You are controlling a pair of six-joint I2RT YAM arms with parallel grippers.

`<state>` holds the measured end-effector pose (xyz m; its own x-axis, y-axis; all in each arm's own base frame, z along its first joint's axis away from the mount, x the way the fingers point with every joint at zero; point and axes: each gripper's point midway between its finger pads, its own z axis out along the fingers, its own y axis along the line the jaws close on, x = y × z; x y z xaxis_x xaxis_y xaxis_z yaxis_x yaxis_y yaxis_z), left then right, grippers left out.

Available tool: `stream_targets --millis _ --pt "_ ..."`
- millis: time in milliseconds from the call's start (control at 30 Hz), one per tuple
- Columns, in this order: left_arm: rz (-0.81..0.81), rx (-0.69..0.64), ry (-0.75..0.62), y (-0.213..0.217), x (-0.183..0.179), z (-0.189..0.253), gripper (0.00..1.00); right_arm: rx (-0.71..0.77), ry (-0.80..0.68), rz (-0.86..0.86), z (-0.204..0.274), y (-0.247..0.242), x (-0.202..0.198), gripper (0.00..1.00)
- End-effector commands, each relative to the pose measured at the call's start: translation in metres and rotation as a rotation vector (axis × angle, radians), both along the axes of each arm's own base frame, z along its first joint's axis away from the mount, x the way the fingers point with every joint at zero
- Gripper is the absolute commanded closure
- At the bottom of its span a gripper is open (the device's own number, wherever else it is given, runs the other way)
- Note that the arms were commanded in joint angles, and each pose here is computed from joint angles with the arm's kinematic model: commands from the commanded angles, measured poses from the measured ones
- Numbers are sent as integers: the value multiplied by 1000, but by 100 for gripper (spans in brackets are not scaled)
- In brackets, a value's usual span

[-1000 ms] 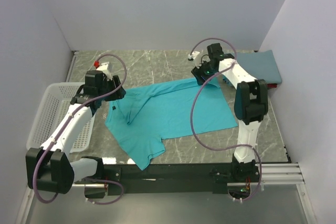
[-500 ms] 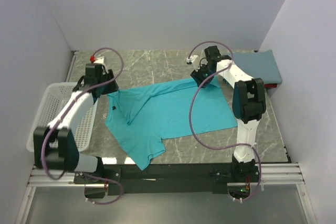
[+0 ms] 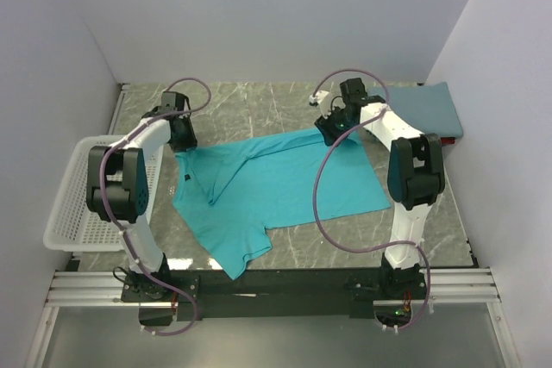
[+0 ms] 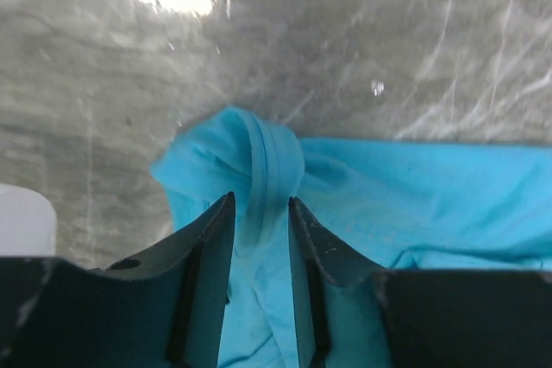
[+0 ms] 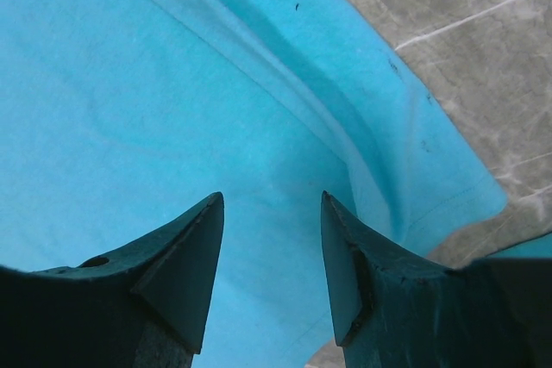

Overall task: Fold and stack the t-shirts
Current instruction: Fold the tshirt

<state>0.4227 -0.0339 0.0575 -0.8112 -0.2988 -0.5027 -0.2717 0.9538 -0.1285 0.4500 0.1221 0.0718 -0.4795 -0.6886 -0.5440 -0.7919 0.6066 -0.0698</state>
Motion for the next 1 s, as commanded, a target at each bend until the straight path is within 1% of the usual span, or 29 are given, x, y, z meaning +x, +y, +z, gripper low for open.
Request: stream_targets --millis 0,300,367,400,500,533,667,800,833,900,967 --pt "49 49 -34 11 18 15 64 46 -61 -16 24 -3 4 44" --pt "42 57 -27 12 28 12 64 55 -30 -25 17 -6 3 45" --pt "41 56 -10 12 30 5 66 53 -28 -25 17 -6 3 45" --pt "37 46 -11 11 32 5 68 50 -27 -27 16 -7 2 46" --pt "34 34 -6 10 34 2 80 48 -29 -30 16 -8 3 46" --pt "35 33 -4 10 34 1 86 47 -25 -30 15 -8 2 46" --pt "35 20 7 13 31 -2 100 48 -30 -30 16 -8 3 46" --pt "64 7 -30 23 29 9 100 50 -29 -33 17 -9 3 46" --pt "83 6 -71 26 33 21 100 50 -30 -36 17 -11 3 46" --pt "110 -9 -107 32 34 31 100 49 -31 -38 17 -12 3 46" --pt "165 -49 -160 47 38 46 100 46 -35 -42 17 -14 4 46"
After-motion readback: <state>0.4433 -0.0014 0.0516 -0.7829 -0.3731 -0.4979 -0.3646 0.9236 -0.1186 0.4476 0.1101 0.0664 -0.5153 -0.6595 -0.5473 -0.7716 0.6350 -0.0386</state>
